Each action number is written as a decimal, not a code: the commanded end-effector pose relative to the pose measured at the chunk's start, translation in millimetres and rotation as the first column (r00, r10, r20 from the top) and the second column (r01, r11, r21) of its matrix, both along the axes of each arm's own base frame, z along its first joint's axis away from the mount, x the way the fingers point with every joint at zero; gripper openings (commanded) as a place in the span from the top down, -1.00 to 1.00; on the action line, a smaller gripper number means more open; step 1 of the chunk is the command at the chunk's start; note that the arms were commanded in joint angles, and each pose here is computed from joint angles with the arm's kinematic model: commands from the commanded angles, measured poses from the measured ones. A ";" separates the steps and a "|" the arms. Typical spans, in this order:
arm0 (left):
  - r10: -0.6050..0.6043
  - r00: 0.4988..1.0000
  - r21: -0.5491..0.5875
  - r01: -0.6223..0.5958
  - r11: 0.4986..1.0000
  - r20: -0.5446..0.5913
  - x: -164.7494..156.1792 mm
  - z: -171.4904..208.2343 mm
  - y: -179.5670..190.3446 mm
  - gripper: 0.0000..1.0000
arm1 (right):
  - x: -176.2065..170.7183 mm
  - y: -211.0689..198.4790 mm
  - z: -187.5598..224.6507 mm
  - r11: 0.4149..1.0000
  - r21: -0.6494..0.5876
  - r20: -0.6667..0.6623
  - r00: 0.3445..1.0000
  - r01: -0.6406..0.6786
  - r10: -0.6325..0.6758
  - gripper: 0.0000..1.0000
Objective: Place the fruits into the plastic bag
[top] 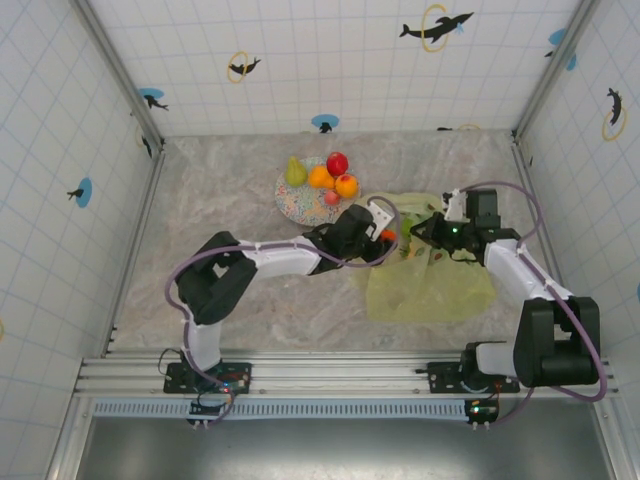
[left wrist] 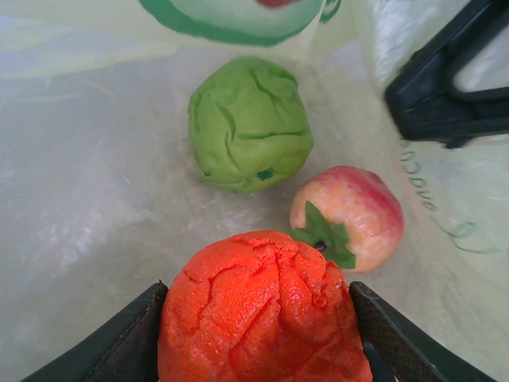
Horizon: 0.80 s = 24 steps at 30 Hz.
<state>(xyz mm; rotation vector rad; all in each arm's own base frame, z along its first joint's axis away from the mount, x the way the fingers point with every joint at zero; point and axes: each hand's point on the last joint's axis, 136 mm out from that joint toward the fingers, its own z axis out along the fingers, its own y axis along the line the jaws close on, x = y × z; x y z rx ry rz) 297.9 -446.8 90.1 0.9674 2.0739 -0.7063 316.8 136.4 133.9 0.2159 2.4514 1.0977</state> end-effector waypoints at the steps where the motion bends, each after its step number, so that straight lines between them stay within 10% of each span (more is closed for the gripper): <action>1: -0.060 0.998 -0.063 0.059 0.996 -0.007 -2.9 7.0 -18.9 -0.17 | 0.3 13.4 26.3 0.997 0.062 0.052 0.998 -0.046 0.043 1.00; 13: -0.171 0.972 -0.174 0.142 0.974 -0.162 -43.1 -15.6 -19.8 -0.18 | -0.6 20.7 44.1 0.976 0.217 0.074 0.997 0.013 -0.029 1.00; 24: -0.169 0.975 -0.208 0.137 0.969 -0.146 -18.3 -16.9 -55.6 -0.20 | -5.2 27.9 35.2 0.973 0.231 0.063 0.998 0.012 -0.028 1.00</action>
